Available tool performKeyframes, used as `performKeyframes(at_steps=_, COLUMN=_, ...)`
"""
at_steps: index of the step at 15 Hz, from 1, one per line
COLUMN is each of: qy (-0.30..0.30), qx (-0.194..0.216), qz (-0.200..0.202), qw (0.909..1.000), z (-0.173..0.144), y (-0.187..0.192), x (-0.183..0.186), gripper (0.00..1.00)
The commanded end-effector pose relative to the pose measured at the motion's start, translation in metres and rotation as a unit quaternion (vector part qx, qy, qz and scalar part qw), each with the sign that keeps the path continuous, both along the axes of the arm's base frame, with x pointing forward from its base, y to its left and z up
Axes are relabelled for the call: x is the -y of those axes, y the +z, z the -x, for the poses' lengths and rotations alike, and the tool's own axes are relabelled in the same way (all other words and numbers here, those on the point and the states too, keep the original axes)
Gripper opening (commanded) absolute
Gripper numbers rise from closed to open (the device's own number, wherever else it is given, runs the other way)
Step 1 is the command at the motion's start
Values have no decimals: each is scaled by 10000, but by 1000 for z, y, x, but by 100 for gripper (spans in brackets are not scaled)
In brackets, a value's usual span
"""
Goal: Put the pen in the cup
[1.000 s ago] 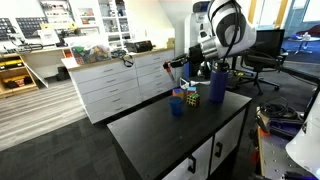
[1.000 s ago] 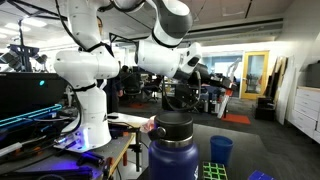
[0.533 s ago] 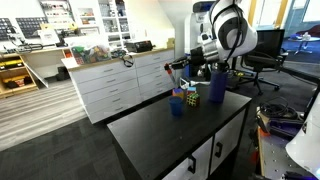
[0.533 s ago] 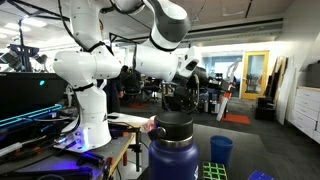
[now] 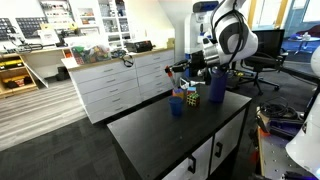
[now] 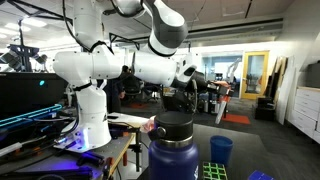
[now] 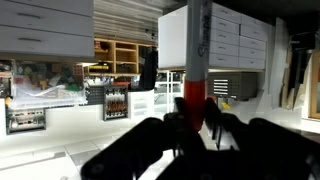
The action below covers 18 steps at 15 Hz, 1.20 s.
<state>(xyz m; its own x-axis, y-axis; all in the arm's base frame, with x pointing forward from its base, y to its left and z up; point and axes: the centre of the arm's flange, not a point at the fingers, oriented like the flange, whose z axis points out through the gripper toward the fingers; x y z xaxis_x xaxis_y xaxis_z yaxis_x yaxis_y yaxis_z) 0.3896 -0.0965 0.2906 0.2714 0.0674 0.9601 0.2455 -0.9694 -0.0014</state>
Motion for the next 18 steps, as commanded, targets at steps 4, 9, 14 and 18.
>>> performKeyframes(at_steps=4, qy=-85, qx=233, qz=8, qw=9997, z=-10, y=-42, x=-9, gripper=6)
performKeyframes(at_steps=9, qy=-104, qx=243, qz=9, qw=9997, z=-13, y=-53, x=-7, gripper=6)
performKeyframes(at_steps=14, qy=-106, qx=241, qz=23, qw=9996, z=-14, y=-65, x=1, gripper=6)
performKeyframes(at_steps=18, qy=-108, qx=274, qz=33, qw=9996, z=-12, y=-73, x=9, gripper=6)
